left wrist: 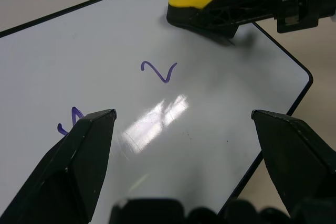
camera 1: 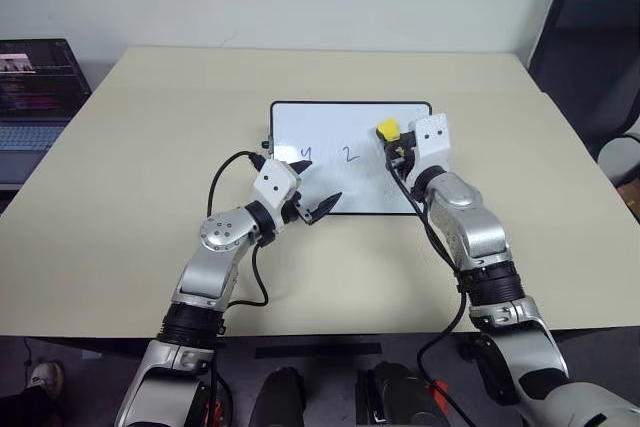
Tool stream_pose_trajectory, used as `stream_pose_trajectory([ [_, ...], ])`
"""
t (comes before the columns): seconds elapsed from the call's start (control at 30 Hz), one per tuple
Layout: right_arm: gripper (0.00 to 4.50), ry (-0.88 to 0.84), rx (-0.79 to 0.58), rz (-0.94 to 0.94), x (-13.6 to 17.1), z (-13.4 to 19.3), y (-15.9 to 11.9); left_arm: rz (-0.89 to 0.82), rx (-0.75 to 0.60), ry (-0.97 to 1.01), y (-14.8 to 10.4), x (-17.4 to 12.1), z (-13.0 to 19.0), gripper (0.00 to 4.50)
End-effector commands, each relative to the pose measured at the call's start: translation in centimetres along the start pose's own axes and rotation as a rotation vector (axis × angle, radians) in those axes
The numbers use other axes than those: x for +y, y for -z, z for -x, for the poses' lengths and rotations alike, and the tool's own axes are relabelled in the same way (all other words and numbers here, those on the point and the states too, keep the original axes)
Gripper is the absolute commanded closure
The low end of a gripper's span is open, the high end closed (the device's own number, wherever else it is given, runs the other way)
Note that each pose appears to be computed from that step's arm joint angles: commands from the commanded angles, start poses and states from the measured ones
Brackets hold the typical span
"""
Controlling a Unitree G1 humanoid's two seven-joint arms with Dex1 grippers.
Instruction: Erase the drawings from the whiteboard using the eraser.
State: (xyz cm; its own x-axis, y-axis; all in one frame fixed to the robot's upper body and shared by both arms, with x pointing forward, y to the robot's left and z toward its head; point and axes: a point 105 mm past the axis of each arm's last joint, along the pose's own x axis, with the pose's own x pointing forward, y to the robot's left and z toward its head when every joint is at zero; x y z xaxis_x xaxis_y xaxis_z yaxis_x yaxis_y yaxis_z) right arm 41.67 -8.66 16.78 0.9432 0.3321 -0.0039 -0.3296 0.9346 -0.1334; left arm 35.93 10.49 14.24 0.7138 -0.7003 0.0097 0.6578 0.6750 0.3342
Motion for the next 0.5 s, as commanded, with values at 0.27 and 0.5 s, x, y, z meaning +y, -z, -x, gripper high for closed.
stream_pose_trajectory([
  [0.27, 3.37, 0.084, 0.198, 0.038, -1.6, 3.6, 4.6, -0.051, -0.058, -0.014, -2.7, 0.0, 0.3, 0.00],
  [0.5, 3.37, 0.035, 0.326, 0.081, -1.6, 7.2, 8.5, -0.046, -0.048, -0.019, -2.5, 0.2, 0.7, 0.00],
])
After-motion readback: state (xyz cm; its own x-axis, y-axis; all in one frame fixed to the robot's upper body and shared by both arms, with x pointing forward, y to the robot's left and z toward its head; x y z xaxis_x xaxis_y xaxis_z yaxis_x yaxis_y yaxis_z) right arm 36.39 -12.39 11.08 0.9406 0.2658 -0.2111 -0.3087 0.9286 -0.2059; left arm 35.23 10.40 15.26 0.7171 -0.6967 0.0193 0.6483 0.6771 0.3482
